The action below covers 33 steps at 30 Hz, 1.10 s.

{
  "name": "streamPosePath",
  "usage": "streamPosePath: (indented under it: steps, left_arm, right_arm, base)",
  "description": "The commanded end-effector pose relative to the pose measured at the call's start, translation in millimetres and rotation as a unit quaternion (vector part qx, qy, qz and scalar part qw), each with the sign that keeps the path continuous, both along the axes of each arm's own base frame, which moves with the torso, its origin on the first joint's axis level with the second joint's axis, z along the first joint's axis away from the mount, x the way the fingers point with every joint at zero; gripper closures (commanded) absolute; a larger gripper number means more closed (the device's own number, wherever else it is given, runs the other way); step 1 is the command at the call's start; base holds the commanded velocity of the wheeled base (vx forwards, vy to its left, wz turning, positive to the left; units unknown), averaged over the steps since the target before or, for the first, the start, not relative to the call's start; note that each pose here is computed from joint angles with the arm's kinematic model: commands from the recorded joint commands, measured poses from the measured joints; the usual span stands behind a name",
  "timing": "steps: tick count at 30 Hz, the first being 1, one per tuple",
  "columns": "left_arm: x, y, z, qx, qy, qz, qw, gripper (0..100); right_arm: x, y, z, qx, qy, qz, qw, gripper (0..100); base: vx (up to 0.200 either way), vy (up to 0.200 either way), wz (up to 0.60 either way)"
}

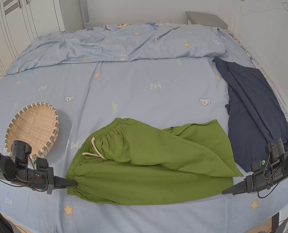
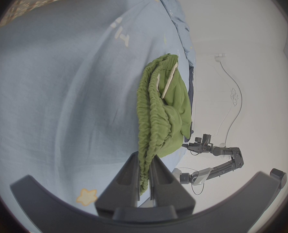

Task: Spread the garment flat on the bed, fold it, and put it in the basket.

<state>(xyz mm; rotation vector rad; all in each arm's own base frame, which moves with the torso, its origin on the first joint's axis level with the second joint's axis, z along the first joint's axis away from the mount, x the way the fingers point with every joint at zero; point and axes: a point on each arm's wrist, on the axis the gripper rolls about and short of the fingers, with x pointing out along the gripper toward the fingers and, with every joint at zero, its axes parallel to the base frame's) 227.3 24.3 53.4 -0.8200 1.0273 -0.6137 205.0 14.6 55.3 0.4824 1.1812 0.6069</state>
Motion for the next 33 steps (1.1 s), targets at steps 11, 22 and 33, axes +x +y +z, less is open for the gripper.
streamPosePath:
  steps: [11, 22, 33]
  left_arm:
    - [2.1, 0.8, -0.2, 0.001, -0.004, -0.002, 1.0, 100]
    - [2.9, 1.6, -0.1, 0.001, -0.005, 0.0, 1.0, 100]
    - [4.4, 2.7, 0.2, 0.001, -0.007, 0.002, 1.0, 100]
  right_arm:
    - [17.4, 1.3, -26.5, 0.017, 0.003, 0.008, 0.9998, 0]
    - [23.4, 1.7, -25.8, 0.048, -0.012, 0.016, 0.9987, 0]
    - [26.2, -0.8, -27.1, 0.048, -0.016, 0.012, 0.9987, 100]
  base:
    - [0.0, 0.0, 0.0]
    - [0.0, 0.0, 0.0]
    - [0.0, 0.0, 0.0]
